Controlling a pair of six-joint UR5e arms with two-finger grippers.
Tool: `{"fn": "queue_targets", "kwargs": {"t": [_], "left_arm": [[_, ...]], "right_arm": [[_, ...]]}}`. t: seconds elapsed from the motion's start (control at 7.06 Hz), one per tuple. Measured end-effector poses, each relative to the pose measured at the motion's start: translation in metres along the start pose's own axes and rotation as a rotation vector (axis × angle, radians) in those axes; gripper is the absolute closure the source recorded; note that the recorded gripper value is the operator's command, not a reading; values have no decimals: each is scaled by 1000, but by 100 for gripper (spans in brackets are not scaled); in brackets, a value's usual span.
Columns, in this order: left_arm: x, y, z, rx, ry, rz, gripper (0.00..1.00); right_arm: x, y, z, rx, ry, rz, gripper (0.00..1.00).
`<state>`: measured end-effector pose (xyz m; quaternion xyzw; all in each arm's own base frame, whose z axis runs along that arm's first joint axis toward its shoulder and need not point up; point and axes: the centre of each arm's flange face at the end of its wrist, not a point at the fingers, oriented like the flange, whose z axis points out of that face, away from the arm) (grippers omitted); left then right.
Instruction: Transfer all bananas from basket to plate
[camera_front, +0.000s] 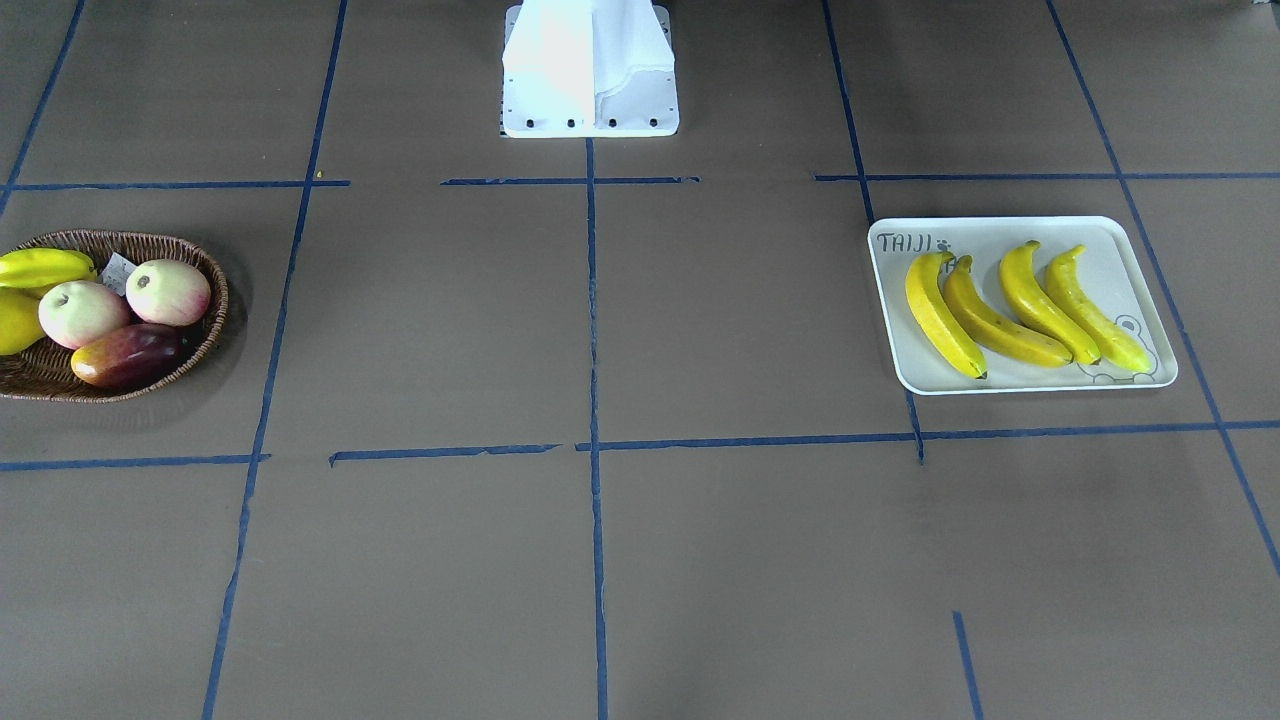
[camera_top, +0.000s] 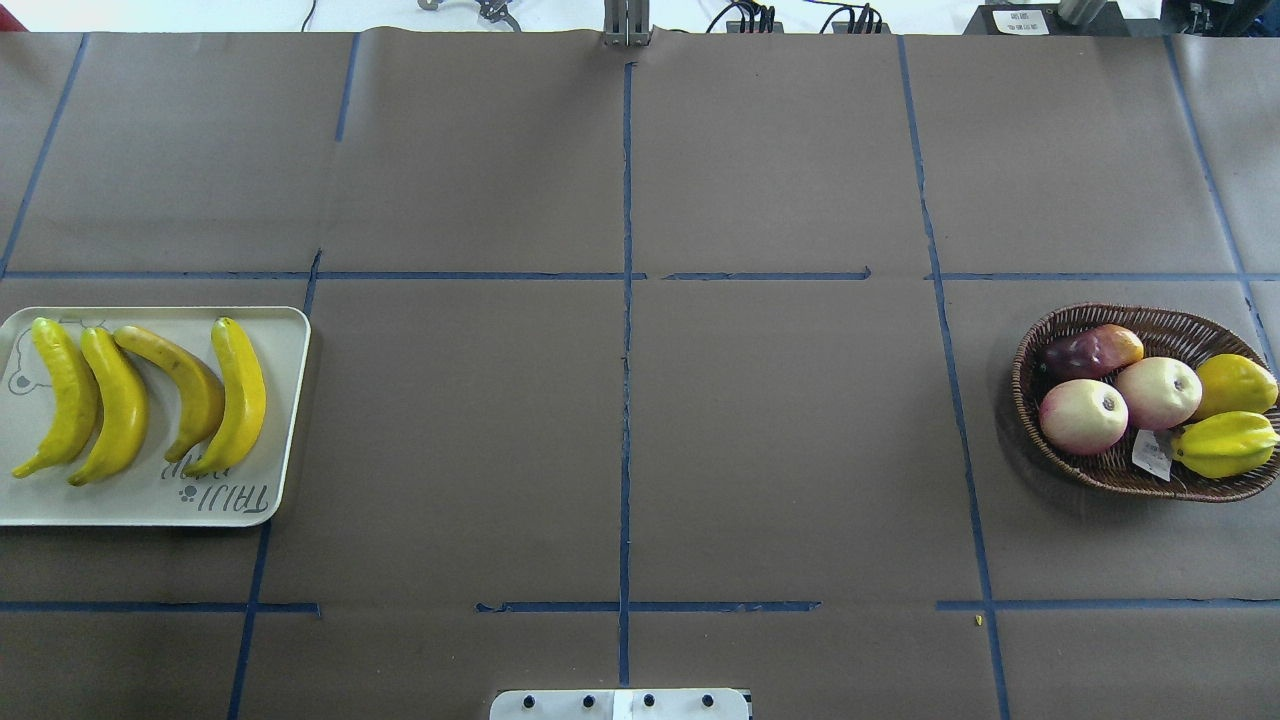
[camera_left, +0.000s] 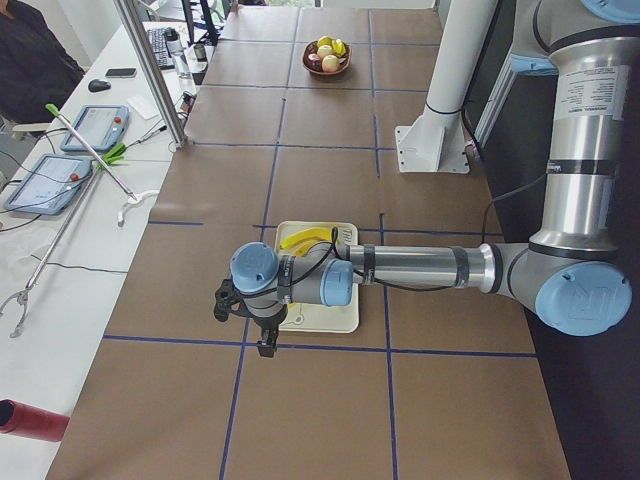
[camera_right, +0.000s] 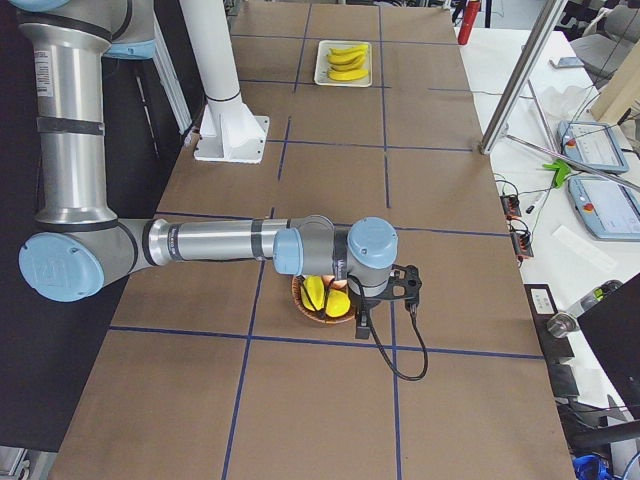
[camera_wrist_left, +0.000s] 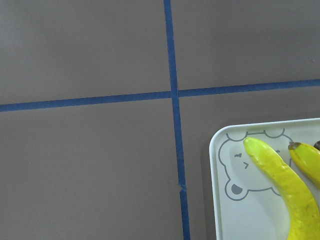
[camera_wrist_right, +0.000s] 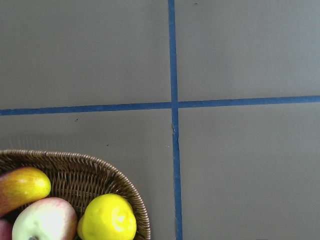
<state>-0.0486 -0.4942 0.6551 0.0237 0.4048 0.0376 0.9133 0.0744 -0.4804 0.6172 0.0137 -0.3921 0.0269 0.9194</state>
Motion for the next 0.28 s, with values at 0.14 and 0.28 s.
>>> {"fn": "queue_targets", "kwargs": {"t": [0.14, 0.28], "left_arm": [[0, 0, 0, 0, 0, 0, 0], [0, 0, 0, 1, 0, 0, 0]], "right_arm": [[0, 0, 0, 1, 2, 0, 0], [0, 0, 0, 1, 3, 0, 0]]}}
